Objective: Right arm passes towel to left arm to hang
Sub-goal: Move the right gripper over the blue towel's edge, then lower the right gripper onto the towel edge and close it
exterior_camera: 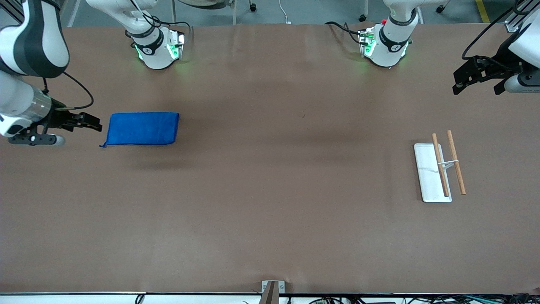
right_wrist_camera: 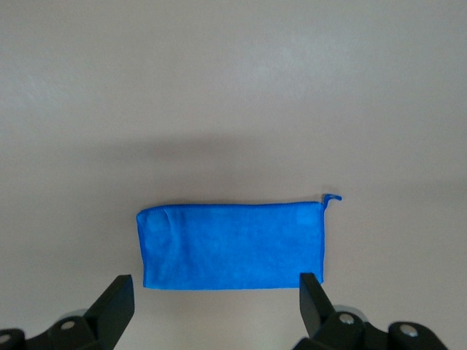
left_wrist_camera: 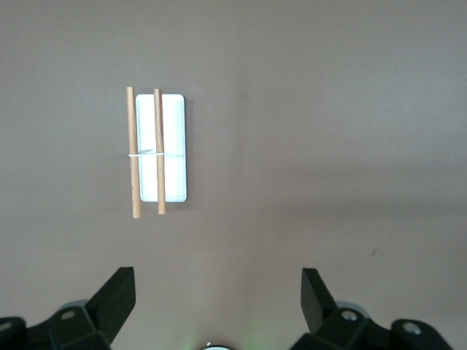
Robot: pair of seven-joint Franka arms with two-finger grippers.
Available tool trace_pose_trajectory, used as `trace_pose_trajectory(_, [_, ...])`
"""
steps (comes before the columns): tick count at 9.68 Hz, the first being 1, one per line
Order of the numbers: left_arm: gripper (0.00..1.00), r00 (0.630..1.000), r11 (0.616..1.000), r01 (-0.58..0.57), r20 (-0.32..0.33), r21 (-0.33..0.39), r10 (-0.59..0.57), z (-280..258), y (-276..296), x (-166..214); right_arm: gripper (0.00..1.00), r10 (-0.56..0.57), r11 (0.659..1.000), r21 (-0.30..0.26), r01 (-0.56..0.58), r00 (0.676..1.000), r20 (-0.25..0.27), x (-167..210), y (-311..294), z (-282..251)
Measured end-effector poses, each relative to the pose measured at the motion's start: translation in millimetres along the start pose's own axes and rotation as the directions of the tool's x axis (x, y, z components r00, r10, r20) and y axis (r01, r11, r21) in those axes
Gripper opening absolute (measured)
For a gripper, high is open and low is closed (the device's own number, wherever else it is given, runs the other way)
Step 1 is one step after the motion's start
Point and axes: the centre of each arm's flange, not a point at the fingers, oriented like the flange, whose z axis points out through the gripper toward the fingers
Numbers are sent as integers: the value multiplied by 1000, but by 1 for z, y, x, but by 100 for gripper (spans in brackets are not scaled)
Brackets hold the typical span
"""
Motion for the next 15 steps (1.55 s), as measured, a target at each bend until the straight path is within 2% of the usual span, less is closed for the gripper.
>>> trace_pose_trajectory(2, [100,1000,1000,-1,-17,-1,1,-7,0,0,99,0,1000,-1,0,1000,-5,-10,0,45])
trace_pose_trajectory(4, [100,1000,1000,-2,-19,-2,2,-8,1,0,99,-17,1000,-4,18,1000,17,-24,-7,90])
trace_pose_trajectory(7, [100,1000,1000,-2,-18,-2,2,-8,1,0,99,-35,999,-17,35,999,-27,-28,-14,134])
trace_pose_trajectory(9, [100,1000,1000,-4,-18,-2,4,-8,2,0,99,-49,998,-28,49,999,-22,-29,-18,174])
trace_pose_trajectory(15, [100,1000,1000,-6,-19,-2,6,-8,3,0,99,-90,995,-39,90,996,-13,-21,-12,213])
